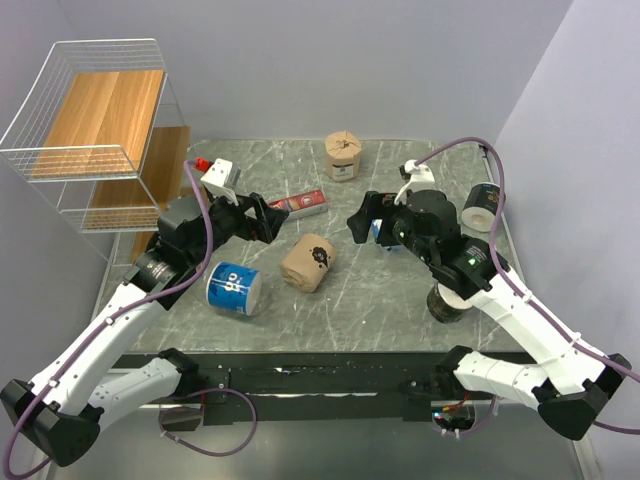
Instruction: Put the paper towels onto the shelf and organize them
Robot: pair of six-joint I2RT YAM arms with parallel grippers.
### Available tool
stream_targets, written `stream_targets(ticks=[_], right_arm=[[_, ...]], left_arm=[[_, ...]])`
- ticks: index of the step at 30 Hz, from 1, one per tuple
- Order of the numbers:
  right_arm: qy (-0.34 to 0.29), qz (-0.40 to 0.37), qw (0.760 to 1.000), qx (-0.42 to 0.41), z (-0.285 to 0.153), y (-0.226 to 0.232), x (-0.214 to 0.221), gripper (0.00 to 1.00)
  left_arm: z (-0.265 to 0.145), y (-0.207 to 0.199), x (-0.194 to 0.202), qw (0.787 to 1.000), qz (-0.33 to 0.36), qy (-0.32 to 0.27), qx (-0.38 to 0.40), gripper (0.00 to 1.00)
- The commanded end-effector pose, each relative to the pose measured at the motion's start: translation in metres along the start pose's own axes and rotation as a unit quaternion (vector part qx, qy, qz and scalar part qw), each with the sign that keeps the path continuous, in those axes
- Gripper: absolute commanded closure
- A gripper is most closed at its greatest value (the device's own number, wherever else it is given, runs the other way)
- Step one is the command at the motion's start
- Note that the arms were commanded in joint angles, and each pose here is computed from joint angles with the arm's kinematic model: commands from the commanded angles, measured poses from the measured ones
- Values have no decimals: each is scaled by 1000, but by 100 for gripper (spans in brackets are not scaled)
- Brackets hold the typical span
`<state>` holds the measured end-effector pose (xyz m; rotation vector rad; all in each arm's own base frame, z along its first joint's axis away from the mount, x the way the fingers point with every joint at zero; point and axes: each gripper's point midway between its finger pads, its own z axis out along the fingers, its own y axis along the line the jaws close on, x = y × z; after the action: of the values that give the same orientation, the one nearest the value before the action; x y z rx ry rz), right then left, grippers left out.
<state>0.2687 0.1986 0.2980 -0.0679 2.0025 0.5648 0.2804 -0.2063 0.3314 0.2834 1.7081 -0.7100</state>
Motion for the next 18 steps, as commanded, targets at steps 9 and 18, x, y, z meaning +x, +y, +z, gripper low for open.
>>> stream_targets(ticks=[9, 18], right_arm=[[-27, 27, 996, 76, -3, -24, -12, 0], [11, -37, 999, 30, 35, 0, 36, 9]], left_arm=[[-2, -8, -15, 999, 10, -29, 18, 3], [-16, -14, -26, 998, 19, -58, 31, 4]])
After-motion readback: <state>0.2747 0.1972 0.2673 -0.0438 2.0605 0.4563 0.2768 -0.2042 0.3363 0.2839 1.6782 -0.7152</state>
